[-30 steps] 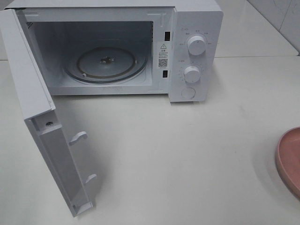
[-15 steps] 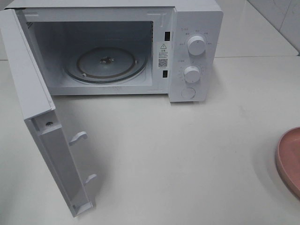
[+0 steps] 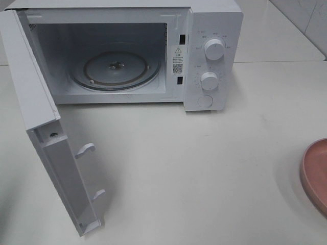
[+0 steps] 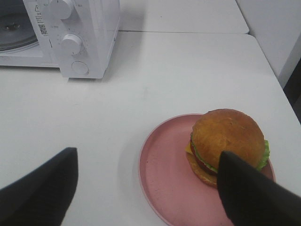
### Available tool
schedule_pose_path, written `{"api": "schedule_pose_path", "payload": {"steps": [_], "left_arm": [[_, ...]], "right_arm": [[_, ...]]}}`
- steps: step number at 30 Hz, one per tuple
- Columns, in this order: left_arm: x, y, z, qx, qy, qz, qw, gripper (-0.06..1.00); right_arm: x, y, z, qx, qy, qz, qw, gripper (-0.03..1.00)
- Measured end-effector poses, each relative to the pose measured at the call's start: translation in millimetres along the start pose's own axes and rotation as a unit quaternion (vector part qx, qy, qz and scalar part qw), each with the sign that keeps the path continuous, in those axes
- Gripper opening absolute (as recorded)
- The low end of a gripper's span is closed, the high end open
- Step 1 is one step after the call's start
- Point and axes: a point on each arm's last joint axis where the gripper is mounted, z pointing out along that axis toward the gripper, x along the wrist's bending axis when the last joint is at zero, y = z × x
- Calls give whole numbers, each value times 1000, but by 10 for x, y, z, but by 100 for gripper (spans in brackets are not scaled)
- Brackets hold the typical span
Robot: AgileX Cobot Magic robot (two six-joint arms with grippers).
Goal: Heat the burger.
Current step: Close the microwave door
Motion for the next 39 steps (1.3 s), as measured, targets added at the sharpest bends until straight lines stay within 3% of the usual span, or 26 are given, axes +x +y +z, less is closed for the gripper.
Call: {"api": "schedule_pose_path", "payload": {"steps": [9, 11, 14, 23, 28, 35, 39], "left_arm": [[67, -148, 194, -47, 17, 12, 999, 0], [96, -159, 269, -80, 28, 16, 996, 0], [96, -167, 294, -82, 28, 19, 996, 0], [-25, -234, 657, -67, -10, 82, 994, 0], [-61, -317, 859, -48, -29, 78, 995, 0], [-173, -415, 1077, -48, -91, 72, 992, 0], [-207, -427, 1155, -48, -108, 74, 990, 0]], "right_arm": [[0, 0, 0, 0, 0, 0, 1000, 77], [0, 0, 0, 0, 0, 0, 1000, 76], [0, 0, 0, 0, 0, 0, 1000, 76], [0, 0, 0, 0, 0, 0, 1000, 76], [0, 0, 0, 0, 0, 0, 1000, 76], [0, 0, 0, 0, 0, 0, 1000, 76], [0, 0, 0, 0, 0, 0, 1000, 76]]}}
